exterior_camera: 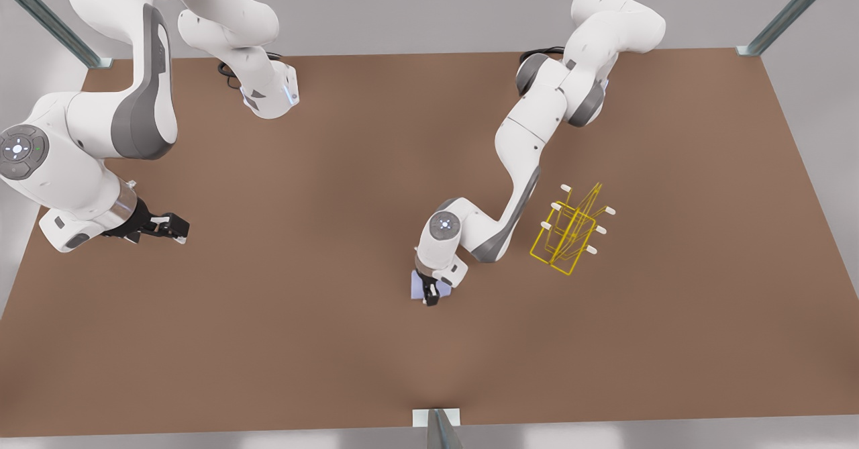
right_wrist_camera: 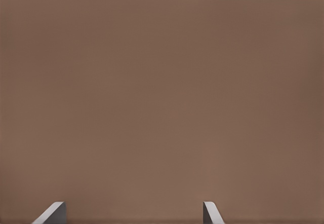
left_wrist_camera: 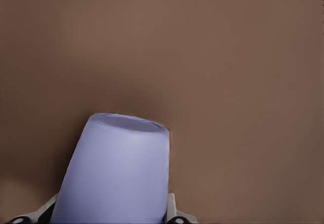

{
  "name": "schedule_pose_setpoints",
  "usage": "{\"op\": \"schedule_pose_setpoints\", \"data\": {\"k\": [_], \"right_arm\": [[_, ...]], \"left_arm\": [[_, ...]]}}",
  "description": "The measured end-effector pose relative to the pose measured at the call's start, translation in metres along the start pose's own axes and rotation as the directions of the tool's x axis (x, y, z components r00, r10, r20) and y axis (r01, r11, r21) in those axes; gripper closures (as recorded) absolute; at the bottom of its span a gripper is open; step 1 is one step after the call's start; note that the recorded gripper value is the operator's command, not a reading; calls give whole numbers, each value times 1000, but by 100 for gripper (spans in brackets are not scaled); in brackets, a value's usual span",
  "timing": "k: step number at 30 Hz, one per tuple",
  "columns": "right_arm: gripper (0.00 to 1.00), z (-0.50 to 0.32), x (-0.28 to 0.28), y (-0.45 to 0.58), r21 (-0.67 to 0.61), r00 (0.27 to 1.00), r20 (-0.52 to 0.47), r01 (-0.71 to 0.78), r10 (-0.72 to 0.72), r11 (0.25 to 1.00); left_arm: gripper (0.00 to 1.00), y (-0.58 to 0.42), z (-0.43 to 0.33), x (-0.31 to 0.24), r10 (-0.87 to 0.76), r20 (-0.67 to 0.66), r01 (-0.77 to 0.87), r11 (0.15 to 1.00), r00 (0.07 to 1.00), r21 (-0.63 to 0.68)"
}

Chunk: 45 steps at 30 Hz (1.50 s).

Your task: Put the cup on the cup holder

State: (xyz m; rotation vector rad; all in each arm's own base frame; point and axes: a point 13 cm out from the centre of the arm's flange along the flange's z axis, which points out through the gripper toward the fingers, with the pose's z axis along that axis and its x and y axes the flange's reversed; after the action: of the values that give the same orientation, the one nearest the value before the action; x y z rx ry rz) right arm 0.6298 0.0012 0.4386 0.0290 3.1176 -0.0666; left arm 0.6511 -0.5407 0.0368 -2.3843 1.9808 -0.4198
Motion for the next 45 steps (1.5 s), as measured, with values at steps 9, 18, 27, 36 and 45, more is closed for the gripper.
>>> {"op": "schedule_pose_setpoints", "data": {"k": [9,18,27,36,45], "right_arm": [[0,4,1,-6,1,1000,-9,-9,9,1000],[0,2,-6,1,-30,1000,-3,-27,27,999],[0,3,-5,1,-31,999,-14,-37,36,999],[0,0,-3,-5,-28,999,-19,-50,49,998],[0,2,2,-5,-25,998,-41,-52,51,998]], "left_arm": [[15,-21,-74,23,11,-25,-11,1000,1000,10],[13,-32,-183,-30,118,294,-120,993,948,-11],[13,36,-241,-153,289,900,-289,937,327,-196],[13,41,-312,-212,200,921,-226,932,-335,-284],[13,34,-302,-241,250,851,-130,930,-463,-344]]}}
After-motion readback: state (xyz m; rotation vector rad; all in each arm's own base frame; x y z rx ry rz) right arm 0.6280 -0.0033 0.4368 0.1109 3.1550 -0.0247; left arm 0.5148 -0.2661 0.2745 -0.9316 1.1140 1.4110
